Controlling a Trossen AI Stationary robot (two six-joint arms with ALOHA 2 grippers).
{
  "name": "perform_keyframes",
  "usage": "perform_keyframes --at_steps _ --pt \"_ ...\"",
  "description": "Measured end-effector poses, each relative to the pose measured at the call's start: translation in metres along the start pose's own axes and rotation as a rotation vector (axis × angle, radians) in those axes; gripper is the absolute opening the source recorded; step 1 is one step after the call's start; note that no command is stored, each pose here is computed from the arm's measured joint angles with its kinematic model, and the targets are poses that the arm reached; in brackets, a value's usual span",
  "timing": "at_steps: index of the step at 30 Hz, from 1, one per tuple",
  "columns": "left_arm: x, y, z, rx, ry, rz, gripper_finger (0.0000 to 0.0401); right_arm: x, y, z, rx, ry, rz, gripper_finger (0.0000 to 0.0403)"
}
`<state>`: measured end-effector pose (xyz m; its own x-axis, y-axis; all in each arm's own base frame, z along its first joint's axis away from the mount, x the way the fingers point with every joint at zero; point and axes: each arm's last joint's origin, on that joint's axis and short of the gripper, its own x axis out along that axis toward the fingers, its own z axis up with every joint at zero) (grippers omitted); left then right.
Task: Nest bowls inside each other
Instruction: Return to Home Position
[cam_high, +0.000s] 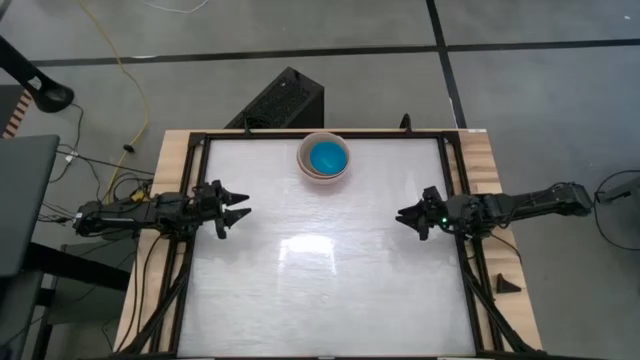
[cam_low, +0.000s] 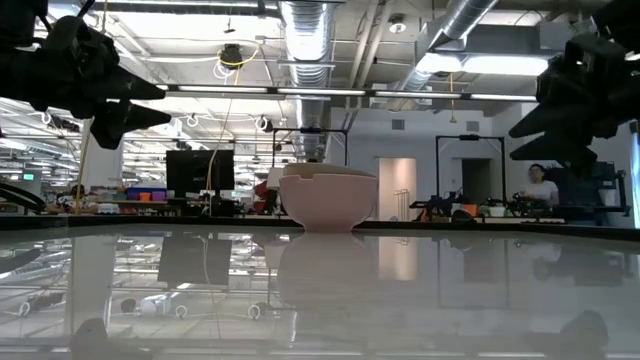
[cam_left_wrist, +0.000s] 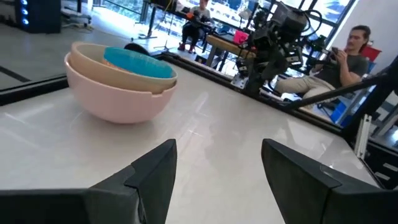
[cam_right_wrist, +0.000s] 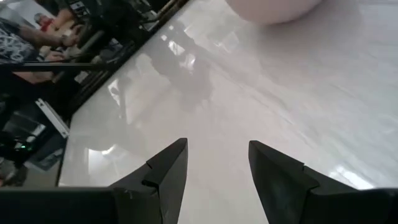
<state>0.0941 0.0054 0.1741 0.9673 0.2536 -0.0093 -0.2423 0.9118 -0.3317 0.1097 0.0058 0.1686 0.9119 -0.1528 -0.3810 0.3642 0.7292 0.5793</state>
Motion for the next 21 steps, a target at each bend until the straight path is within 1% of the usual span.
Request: perform_keyframes --at_steps 3,7,9,14,18,21 --pt "0.000 0.000 0.000 0.022 -0.004 0.012 0.0224 0.003 -0.002 -0.003 0.006 -0.018 0.031 0.0205" --pt "0.000 0.000 0.000 0.090 -0.003 0.014 0.0224 0.011 -0.011 -0.016 -0.008 -0.057 0.073 0.0205" --pt "0.000 0.000 0.000 0.110 -0.002 0.011 0.0224 0.013 -0.011 -0.017 -0.050 -0.062 0.069 0.0205" --pt "0.000 0.000 0.000 0.152 0.003 0.012 0.0224 0.016 -0.015 -0.017 -0.145 -0.057 0.012 0.0204" --pt "0.000 0.000 0.000 0.265 0.003 0.015 0.0224 0.018 -0.017 -0.019 -0.254 -0.036 -0.017 0.0204" --pt "0.000 0.001 0.000 0.345 0.004 0.017 0.0224 0.019 -0.018 -0.020 -0.301 -0.023 -0.027 0.0204"
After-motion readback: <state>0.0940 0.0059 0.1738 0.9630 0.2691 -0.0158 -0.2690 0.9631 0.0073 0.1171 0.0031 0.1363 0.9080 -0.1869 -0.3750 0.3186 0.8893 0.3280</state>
